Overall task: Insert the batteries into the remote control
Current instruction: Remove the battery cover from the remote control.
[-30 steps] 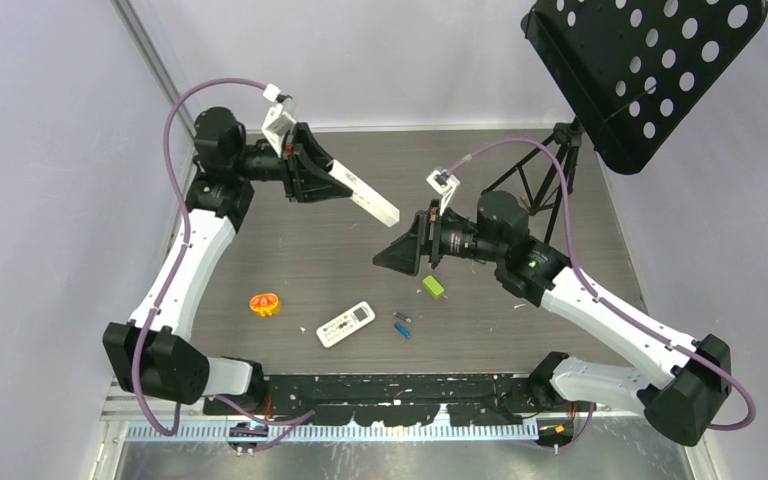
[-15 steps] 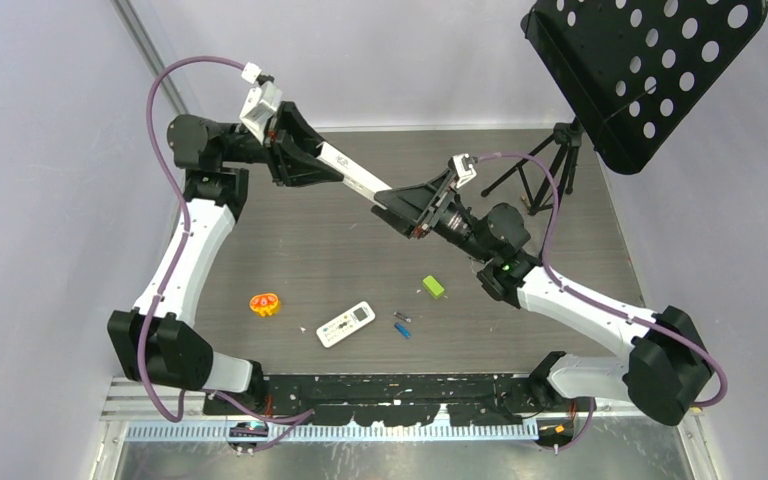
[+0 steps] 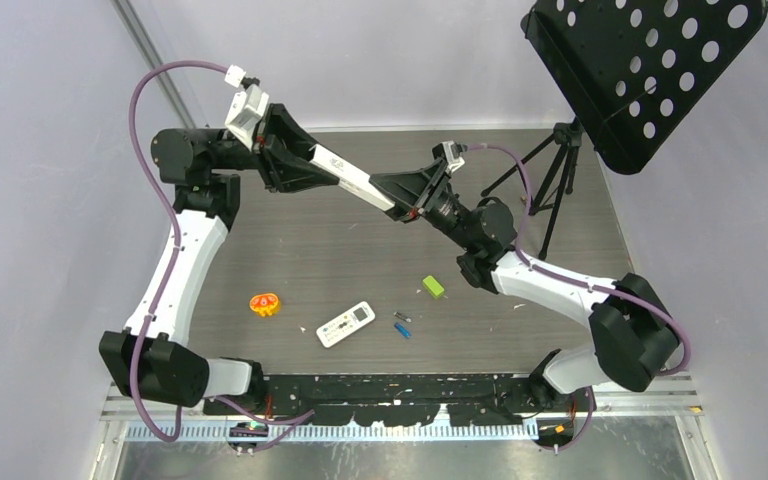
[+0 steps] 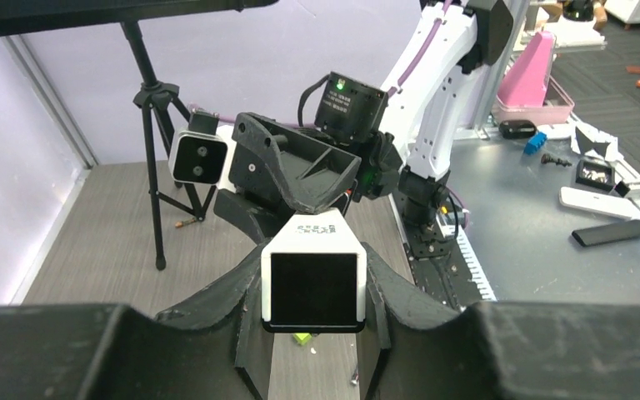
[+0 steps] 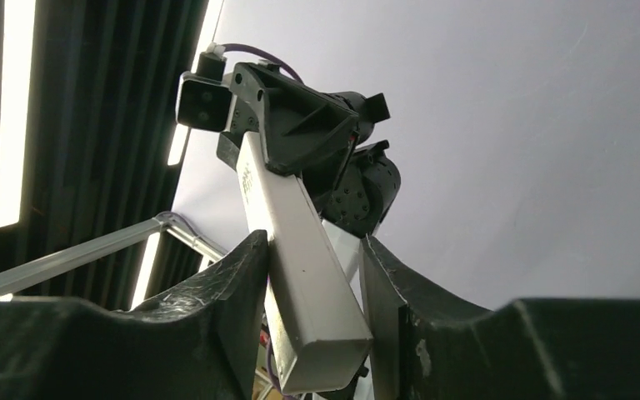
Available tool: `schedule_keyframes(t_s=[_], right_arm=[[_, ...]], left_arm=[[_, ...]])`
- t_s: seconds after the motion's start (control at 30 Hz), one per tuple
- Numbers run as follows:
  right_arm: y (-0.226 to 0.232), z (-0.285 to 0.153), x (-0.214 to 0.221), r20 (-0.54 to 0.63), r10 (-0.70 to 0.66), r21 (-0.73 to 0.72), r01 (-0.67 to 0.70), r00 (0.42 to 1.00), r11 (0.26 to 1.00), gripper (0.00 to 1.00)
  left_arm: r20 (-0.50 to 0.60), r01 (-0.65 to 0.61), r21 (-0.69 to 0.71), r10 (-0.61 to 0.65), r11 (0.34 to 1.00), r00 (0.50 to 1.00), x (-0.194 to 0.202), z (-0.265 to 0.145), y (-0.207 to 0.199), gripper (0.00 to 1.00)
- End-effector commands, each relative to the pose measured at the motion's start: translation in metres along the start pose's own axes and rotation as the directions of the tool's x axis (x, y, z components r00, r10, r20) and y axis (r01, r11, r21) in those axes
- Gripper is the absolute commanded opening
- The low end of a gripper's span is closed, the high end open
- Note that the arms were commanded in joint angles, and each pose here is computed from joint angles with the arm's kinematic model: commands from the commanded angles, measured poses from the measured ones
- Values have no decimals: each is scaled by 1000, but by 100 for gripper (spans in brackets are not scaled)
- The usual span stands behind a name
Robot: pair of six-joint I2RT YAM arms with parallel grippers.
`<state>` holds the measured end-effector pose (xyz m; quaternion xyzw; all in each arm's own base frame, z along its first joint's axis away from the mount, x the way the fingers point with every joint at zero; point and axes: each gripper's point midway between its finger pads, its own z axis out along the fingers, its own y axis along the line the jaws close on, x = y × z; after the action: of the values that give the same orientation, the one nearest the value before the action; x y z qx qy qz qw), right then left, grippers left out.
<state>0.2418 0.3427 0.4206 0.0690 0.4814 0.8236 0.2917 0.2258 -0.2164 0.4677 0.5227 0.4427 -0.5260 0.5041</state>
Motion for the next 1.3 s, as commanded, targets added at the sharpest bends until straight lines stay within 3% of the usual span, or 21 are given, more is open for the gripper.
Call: schedule_keyframes(t_s=[0.0,0.13,0.23,0.33,0.4,0.53,0.63,0.87,1.03,1.1,1.27], right_arm=[[43,2,5,-38,-21,-170,14,999,985,41],[42,-4,10,-52,-39,-190,28,998,981,25],[37,-10,12,-52,-63,-184,53,997,981,18],[30,-12,14,-52,-84,-171,74,995,982,18],[25,-14,11,-40,-87,-157,80,995,984,27],[15,-12,6,-23,-69,-112,66,997,992,58],[10,-11,4,-18,-67,-72,65,998,995,71],[-5,-18,-2,9,-125,65,125,992,990,74],[-19,-29,-6,18,-187,190,180,982,965,62],[-19,-33,-6,20,-207,208,198,978,958,61],[-9,-33,-8,34,-218,192,208,975,959,75]], left_arm=[[32,-50,-18,51,999,998,-16,2,-7,0],[70,-52,-57,56,997,996,-27,3,-2,0],[99,-35,-88,44,996,994,-36,4,6,0],[116,-26,-106,38,994,993,-42,4,10,0],[120,-21,-111,35,994,992,-42,4,11,0],[107,-14,-105,25,994,994,-35,4,12,0],[81,-18,-97,26,995,996,-26,0,11,0],[34,-9,-124,13,992,999,-11,-13,20,0],[10,6,-108,-5,994,1000,-5,-17,20,0],[-1,9,-96,-9,995,1000,-1,-18,17,0],[-18,22,-74,-24,997,1000,7,-20,14,0]])
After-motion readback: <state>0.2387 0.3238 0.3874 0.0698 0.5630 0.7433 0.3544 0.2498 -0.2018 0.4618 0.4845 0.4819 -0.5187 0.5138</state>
